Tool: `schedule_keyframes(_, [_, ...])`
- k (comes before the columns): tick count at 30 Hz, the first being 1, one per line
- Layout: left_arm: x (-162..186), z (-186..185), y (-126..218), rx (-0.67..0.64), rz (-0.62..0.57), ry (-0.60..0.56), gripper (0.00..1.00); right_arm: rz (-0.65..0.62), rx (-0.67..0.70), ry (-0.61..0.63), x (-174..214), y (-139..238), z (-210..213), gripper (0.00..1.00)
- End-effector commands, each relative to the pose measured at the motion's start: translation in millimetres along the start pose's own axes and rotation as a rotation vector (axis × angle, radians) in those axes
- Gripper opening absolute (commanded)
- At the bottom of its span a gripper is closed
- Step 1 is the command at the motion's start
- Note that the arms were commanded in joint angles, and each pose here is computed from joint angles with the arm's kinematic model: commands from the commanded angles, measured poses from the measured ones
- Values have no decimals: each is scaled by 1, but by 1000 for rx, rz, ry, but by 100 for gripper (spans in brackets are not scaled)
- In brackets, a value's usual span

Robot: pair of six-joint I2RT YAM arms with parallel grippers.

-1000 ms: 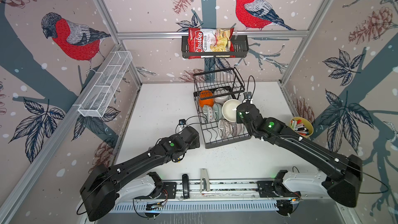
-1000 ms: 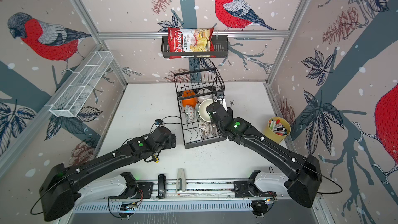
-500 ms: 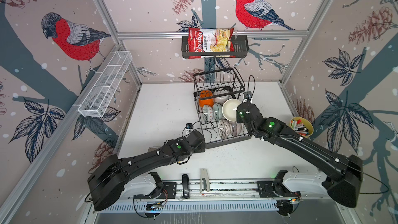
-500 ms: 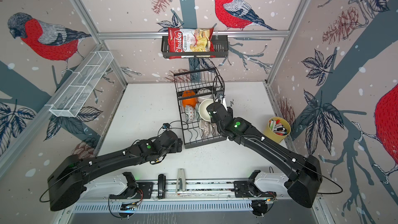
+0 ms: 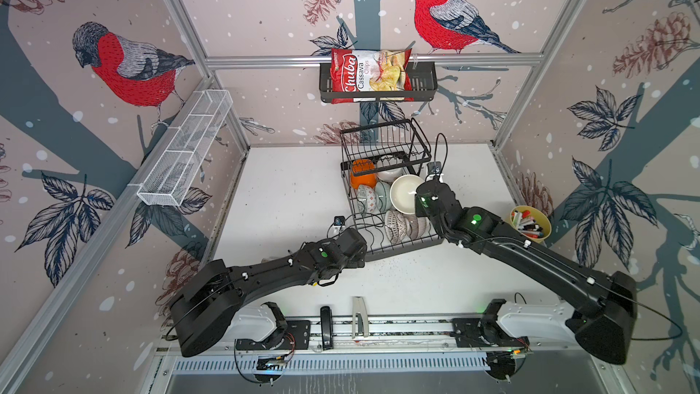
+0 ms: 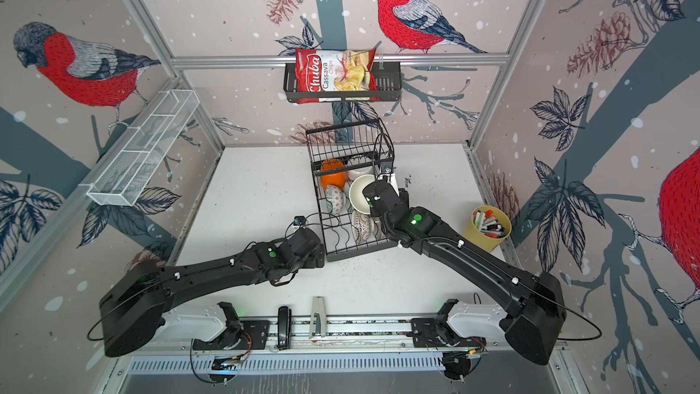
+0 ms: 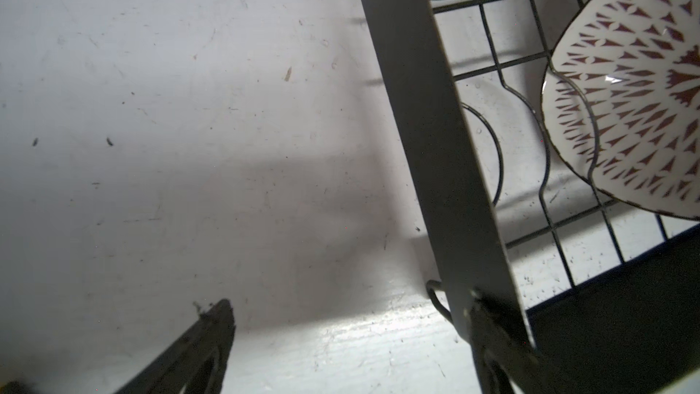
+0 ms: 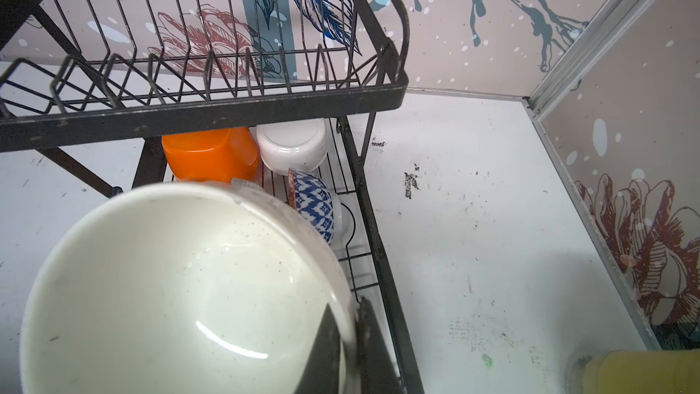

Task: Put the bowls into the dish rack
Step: 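Carry the cream bowl over the rack with the right gripper while the left withdraws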

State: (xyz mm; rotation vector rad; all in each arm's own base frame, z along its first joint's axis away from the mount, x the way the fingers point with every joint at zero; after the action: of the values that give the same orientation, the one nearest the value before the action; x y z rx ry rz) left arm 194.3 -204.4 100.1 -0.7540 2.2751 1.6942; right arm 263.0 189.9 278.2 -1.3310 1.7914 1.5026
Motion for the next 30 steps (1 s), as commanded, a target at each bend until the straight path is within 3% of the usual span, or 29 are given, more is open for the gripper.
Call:
schedule_keyframes(1, [-10,-30,0,120,-37,-13,95,-52,17,-41,-11,0,-2,0])
schedule_keyframes(30, [-17,-80,-28,185,-11,-125,95,20,63,27,-3,-26,5,0])
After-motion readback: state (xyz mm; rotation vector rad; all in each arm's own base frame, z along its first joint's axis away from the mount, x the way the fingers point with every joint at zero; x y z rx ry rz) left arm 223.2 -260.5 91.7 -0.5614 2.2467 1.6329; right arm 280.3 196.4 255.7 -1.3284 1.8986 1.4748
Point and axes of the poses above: each gripper's point midway between its finger pads, its own y axis back along the fingers, its own z axis along the line the jaws close on, x = y × z, the point moved 5 cm from there along y, back along the fingers, and after that the axes turned 15 degrees about y, right-handed, at the moved point
